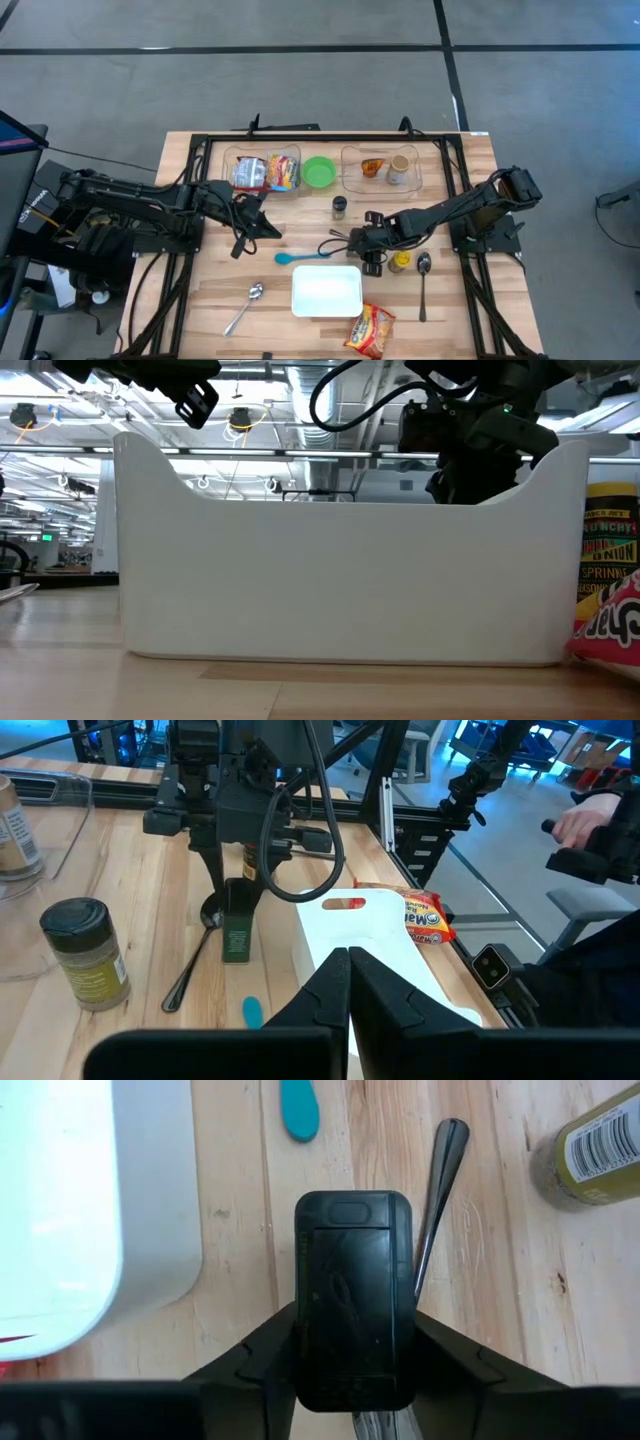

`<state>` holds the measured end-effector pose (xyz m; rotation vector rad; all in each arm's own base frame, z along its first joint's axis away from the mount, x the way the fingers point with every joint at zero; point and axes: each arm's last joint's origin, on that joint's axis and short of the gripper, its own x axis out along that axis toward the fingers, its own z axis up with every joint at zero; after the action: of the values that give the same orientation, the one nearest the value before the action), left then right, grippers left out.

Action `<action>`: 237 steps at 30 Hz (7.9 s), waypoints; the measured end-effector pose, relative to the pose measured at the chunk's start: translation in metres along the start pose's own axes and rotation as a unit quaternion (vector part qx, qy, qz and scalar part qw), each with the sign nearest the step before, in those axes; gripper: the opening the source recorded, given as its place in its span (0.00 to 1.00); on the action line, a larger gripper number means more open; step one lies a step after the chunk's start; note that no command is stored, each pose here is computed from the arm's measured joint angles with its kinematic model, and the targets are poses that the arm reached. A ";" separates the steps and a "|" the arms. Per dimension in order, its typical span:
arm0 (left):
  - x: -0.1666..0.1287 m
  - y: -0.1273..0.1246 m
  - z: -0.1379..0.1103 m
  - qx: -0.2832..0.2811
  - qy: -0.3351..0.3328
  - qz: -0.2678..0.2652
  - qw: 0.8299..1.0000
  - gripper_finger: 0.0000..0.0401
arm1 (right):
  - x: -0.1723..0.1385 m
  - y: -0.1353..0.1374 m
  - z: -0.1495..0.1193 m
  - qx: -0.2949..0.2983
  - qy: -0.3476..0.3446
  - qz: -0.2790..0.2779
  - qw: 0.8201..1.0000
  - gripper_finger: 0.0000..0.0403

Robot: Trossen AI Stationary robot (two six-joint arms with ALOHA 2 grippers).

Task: Pick & Place Food Item
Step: Put the black seasoning into the right transparent bin, then put the blue spoon into the white bin

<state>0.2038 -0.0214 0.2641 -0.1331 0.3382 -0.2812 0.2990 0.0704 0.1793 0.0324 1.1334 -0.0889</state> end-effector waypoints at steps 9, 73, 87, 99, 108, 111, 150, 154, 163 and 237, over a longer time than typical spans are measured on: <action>0.000 0.000 0.000 0.000 0.000 0.000 1.000 0.00 | 0.000 0.000 0.000 0.001 0.000 -0.001 1.000 0.31; 0.000 0.000 0.000 0.000 0.000 0.000 1.000 0.00 | -0.096 -0.143 0.064 0.119 0.079 -0.238 0.961 0.31; 0.000 0.000 0.000 0.004 0.000 0.000 1.000 0.00 | -0.042 -0.165 0.024 0.154 0.121 -0.216 0.957 0.31; 0.000 0.000 0.000 0.004 0.000 0.000 1.000 0.00 | -0.026 -0.180 0.007 0.184 0.120 -0.217 0.951 0.31; 0.000 0.000 0.000 0.004 0.000 0.000 1.000 0.00 | -0.025 -0.184 0.008 0.214 0.110 -0.204 0.949 0.33; 0.000 0.000 0.000 0.004 0.000 0.000 1.000 0.00 | -0.025 -0.183 0.008 0.222 0.108 -0.197 0.949 0.30; 0.000 0.000 0.000 0.004 0.000 0.000 1.000 0.00 | -0.025 -0.179 0.008 0.273 0.100 -0.205 0.935 0.61; 0.000 0.000 0.000 0.004 0.000 0.000 1.000 0.00 | -0.027 -0.179 0.008 0.271 0.108 -0.205 0.934 0.59; 0.000 0.001 0.000 0.004 -0.002 0.021 1.000 0.00 | -0.043 -0.171 0.018 0.254 0.126 -0.203 0.937 0.54; 0.000 0.004 -0.004 -0.009 0.017 0.059 0.998 0.00 | -0.120 0.075 0.001 0.131 0.045 -0.121 0.983 0.01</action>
<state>0.2030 -0.0182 0.2594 -0.1251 0.3814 -0.1650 0.2561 0.1520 0.2870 0.1347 1.2062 -0.4566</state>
